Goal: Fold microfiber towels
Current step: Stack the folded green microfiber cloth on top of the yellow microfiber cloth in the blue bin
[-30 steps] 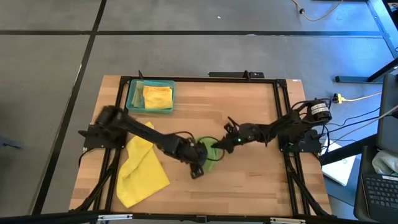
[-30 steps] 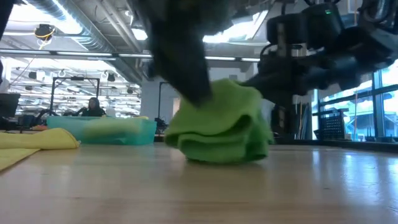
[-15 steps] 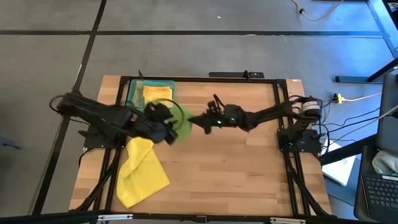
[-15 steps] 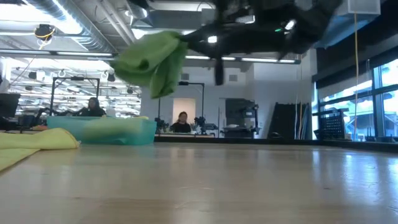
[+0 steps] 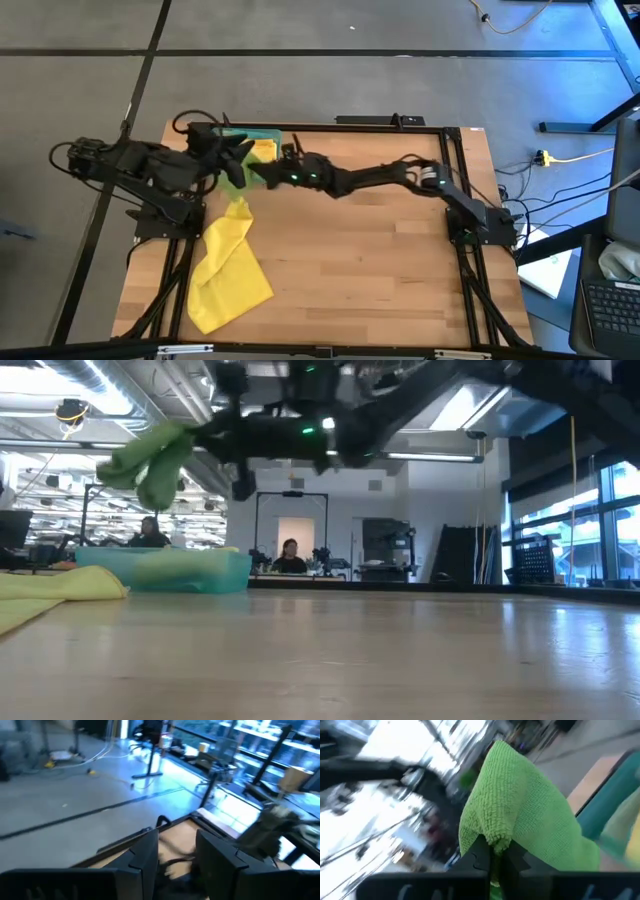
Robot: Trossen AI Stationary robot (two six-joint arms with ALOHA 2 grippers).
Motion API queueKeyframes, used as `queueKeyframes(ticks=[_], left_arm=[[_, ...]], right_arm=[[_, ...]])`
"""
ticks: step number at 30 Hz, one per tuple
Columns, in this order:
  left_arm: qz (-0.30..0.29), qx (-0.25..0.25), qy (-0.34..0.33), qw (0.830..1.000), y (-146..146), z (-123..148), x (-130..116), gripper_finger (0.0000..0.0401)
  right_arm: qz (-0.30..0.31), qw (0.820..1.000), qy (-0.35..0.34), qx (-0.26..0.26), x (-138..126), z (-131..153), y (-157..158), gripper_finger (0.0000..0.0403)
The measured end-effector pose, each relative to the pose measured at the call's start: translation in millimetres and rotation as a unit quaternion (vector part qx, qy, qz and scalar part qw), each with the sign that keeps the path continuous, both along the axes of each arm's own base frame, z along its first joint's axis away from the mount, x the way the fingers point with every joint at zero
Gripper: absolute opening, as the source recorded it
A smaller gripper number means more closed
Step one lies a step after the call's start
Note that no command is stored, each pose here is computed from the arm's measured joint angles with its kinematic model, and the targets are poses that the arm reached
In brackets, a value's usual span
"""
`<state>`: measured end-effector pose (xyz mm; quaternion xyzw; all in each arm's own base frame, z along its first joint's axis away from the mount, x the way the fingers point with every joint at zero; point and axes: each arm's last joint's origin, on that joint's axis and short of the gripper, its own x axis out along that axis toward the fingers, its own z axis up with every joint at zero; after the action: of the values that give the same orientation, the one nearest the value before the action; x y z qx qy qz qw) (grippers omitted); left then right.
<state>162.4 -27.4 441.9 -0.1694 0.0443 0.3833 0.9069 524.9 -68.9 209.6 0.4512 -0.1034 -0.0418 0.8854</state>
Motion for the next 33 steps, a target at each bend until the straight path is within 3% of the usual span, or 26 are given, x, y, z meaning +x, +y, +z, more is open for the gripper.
queueKeyframes(ticks=[3,7,10,13,16,22,25,29,33], left_arm=[[-0.028,0.025,0.006,0.999,0.8,6.7,-3.8,0.0126],[-0.055,0.046,0.013,0.997,1.5,11.6,-8.1,0.0126],[-0.068,0.057,0.02,0.996,2.4,13.2,-11.7,0.0126],[-0.074,0.066,0.024,0.995,3.4,14.6,-15.4,0.0126],[-0.075,0.072,0.028,0.994,4.1,15.3,-17.3,0.0126],[-0.079,0.071,0.026,0.994,4.1,15.5,-18.1,0.0126],[-0.083,0.069,0.026,0.994,3.9,15.4,-18.0,0.0126],[-0.082,0.069,0.026,0.994,3.6,15.1,-17.1,0.0126],[-0.065,0.07,0.024,0.995,4.5,15.4,-17.8,0.0126]], right_arm=[[-0.064,0.998,-0.007,0.008,23.8,-6.0,-13.9,0.0013],[-0.127,0.99,-0.025,0.058,48.2,-20.7,-26.4,0.0014],[-0.116,0.988,-0.024,0.103,64.6,-38.4,-30.4,0.0014],[-0.06,0.99,-0.032,0.12,76.9,-51.6,-30.0,0.0014],[-0.047,0.99,-0.055,0.118,76.1,-60.3,-29.4,0.0015],[-0.135,0.982,-0.074,0.113,71.6,-61.0,-41.7,0.0015],[-0.146,0.985,-0.023,0.092,72.0,-68.1,-47.8,0.0015],[-0.101,0.989,0.038,0.105,72.9,-80.4,-51.3,0.0015],[-0.138,0.983,-0.031,0.119,71.5,-69.0,-50.9,0.0015]])
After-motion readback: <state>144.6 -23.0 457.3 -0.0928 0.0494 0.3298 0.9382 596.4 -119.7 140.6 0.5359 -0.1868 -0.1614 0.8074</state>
